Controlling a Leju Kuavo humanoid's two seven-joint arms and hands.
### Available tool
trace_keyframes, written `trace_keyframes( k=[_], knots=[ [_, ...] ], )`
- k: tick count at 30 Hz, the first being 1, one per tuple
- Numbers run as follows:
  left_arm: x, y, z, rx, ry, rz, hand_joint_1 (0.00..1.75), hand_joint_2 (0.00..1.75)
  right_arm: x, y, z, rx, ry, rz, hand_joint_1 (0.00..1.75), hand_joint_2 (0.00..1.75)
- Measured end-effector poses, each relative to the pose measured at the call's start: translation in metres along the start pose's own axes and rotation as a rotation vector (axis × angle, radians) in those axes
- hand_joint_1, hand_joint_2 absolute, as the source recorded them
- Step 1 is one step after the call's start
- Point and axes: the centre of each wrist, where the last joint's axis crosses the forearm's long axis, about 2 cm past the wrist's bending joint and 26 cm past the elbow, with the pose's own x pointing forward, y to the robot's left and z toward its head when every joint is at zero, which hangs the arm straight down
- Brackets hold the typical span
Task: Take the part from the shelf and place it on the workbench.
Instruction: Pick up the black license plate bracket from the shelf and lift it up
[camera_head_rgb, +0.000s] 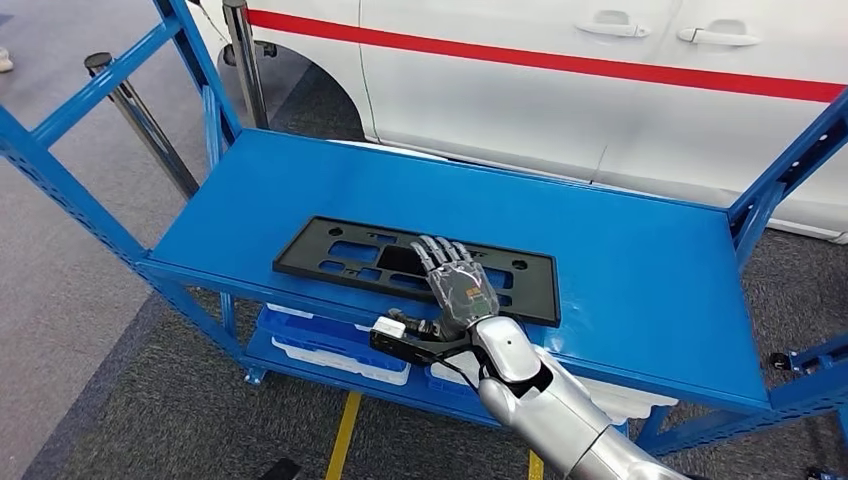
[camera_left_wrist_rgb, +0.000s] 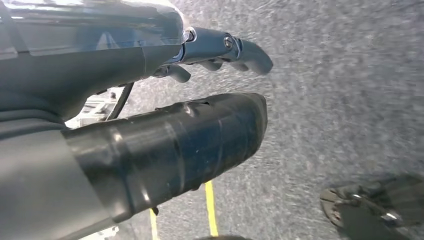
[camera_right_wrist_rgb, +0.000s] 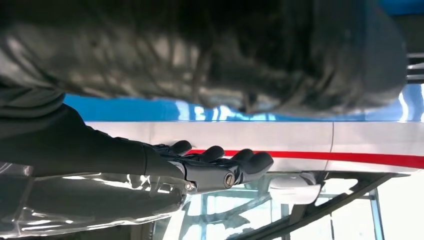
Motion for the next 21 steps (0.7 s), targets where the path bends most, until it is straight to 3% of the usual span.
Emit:
trace_keyframes(
  k=[13,17,21],
  knots=[
    [0.0006,-0.0013,0.0003,-0.001,-0.001,0.001,0.0,0.0,-0.0033,-0.0004,-0.0029,0.014,0.001,0.001,0.0,0.0],
    [0.0015,-0.0016,0.0004,-0.002,-0.003,0.004,0.0,0.0,-0.0032,-0.0006,-0.0047,0.03,-0.001,-0.015,0.0,1.75],
    [0.0015,-0.0018,0.0004,-0.002,-0.005,0.006,0.0,0.0,-0.0016,-0.0006,-0.0069,0.041,-0.008,-0.023,0.0,1.75]
  ],
)
